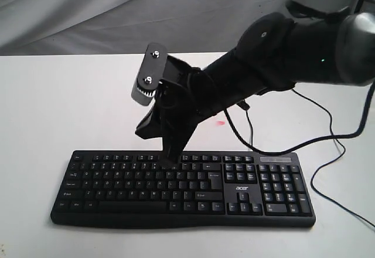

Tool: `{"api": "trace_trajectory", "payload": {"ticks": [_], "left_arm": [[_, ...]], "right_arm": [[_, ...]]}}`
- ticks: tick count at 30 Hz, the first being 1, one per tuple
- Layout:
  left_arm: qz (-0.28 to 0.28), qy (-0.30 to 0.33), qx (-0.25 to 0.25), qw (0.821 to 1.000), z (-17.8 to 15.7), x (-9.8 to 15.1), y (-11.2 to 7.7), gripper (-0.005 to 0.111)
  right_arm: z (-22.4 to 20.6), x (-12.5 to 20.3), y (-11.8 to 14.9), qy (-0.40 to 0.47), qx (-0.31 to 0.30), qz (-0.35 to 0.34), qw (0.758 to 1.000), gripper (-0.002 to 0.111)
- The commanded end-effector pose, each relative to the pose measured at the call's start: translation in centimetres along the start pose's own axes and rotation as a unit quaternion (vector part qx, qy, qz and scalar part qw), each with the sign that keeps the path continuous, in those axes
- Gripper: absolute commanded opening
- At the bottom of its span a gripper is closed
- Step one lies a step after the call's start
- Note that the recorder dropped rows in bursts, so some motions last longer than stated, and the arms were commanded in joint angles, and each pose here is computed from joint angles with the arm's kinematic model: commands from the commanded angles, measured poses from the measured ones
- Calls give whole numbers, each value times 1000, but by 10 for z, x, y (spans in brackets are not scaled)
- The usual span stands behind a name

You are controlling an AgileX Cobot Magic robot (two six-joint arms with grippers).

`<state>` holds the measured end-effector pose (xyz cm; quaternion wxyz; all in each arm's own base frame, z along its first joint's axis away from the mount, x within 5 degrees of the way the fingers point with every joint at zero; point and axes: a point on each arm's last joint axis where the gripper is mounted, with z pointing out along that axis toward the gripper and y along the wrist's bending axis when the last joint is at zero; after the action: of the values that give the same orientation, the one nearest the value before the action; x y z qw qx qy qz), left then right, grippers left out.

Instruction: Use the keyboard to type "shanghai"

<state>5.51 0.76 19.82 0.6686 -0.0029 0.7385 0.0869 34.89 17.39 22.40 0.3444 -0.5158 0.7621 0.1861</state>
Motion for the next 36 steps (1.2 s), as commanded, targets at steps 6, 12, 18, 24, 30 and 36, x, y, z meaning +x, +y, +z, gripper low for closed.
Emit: {"api": "trace_trajectory", "payload": {"ticks": [6, 12, 18, 24, 30, 36], "left_arm": [[-1, 1, 2, 1000, 1, 1, 0, 1], [-1, 1, 2, 1000, 1, 1, 0, 1], [-1, 1, 2, 1000, 1, 1, 0, 1], [-1, 1, 2, 1000, 1, 1, 0, 1], [-1, 1, 2, 1000, 1, 1, 0, 1], [-1, 1, 2, 1000, 1, 1, 0, 1]], "right_arm": [[-54, -6, 20, -36, 91, 42, 994, 0], [-111, 16, 54, -85, 221, 74, 969, 0], [-146, 15, 75, -144, 254, 94, 952, 0], [-163, 15, 88, -185, 248, 134, 941, 0], [-166, 15, 90, -190, 248, 136, 940, 0], [-167, 15, 89, -191, 256, 137, 938, 0]]}}
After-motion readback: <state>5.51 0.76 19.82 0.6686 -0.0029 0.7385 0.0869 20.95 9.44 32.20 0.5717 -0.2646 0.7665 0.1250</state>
